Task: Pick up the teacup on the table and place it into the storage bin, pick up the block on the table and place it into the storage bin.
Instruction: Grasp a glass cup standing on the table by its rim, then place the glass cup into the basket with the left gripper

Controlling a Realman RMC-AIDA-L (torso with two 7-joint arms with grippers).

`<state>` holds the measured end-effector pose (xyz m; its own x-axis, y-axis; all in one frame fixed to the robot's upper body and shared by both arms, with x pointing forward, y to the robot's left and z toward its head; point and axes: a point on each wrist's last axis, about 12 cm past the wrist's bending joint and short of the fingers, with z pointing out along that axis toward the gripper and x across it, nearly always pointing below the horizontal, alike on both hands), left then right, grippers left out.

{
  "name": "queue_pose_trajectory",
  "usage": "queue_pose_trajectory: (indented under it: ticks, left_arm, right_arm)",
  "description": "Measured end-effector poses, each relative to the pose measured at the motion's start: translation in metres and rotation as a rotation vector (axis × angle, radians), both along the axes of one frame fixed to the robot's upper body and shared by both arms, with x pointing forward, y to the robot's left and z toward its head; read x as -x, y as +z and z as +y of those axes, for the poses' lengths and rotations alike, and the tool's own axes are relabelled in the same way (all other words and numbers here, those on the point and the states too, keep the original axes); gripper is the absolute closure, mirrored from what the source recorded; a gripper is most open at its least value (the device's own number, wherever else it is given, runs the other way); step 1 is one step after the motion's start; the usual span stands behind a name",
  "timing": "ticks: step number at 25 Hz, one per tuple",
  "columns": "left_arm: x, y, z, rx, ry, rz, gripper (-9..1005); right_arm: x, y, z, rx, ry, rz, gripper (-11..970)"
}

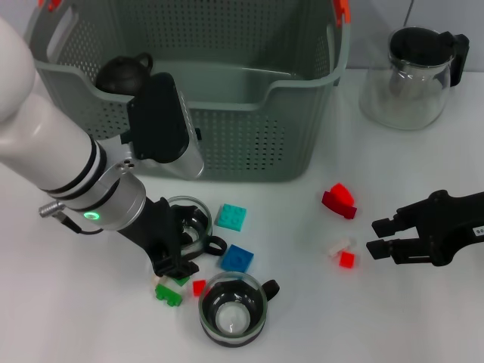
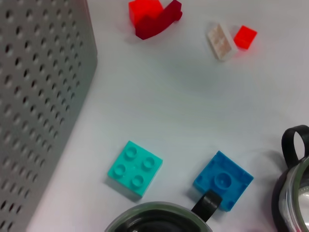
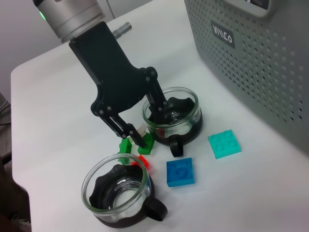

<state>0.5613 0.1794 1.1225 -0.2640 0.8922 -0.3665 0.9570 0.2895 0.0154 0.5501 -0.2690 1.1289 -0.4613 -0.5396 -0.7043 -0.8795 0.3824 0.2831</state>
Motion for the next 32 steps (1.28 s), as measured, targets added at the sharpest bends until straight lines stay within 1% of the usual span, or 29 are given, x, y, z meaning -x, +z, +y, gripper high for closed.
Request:
queue_pose_trajectory:
  ticks: [6, 10, 14, 18, 19, 21, 23, 26, 27, 30, 31, 32]
  left_arm:
    - [-0.002, -0.006, -0.001, -0.005, 0.023, 0.02, 541]
    - [-0.004, -0.003, -0.001, 0.016, 0.047, 0.017, 575]
    - [-0.004, -0.002, 0.001, 0.009, 0.059, 0.02, 790]
    - [-0.002, 0.0, 0.002, 0.008, 0.055, 0.037, 920]
    - [-0.001, 0.004, 0.003, 0.022, 0.052, 0.048, 952]
    - [-0.002, 0.011, 0.008, 0.046, 0.063, 0.055, 952]
    - [-0.003, 0.019, 0.017, 0.085, 0.082, 0.057, 952]
    - [-0.001, 0.035, 0.036, 0.212, 0.083, 0.095, 952]
    - [0.001, 0.041, 0.043, 0.273, 0.072, 0.119, 952]
    - [0.005, 0.055, 0.064, 0.48, 0.02, 0.186, 951]
    - [0.006, 0.063, 0.073, 0.612, -0.016, 0.21, 951]
    - [0.005, 0.067, 0.078, 0.684, -0.03, 0.215, 951]
  right_arm:
    - [0.001, -0.002, 0.0, -0.003, -0.001, 0.01, 547]
    - [0.001, -0.004, -0.001, -0.006, -0.001, 0.023, 546]
    - [0.001, -0.004, -0.003, -0.007, -0.003, 0.021, 546]
    - [0.0, -0.002, -0.005, -0.009, -0.013, 0.017, 546]
    - [0.0, -0.002, -0.005, -0.009, -0.013, 0.017, 546]
    - [0.0, 0.0, -0.008, -0.017, -0.024, 0.012, 546]
    - [-0.001, 0.0, -0.009, -0.02, -0.026, 0.009, 546]
    - [0.0, -0.001, -0.009, -0.022, -0.026, 0.009, 546]
    - [0.0, -0.001, -0.009, -0.022, -0.026, 0.011, 546]
    - [0.001, -0.002, -0.009, -0.022, -0.026, 0.013, 546]
    - [0.001, -0.002, -0.009, -0.024, -0.026, 0.013, 546]
    - [0.001, -0.001, -0.01, -0.026, -0.028, 0.012, 546]
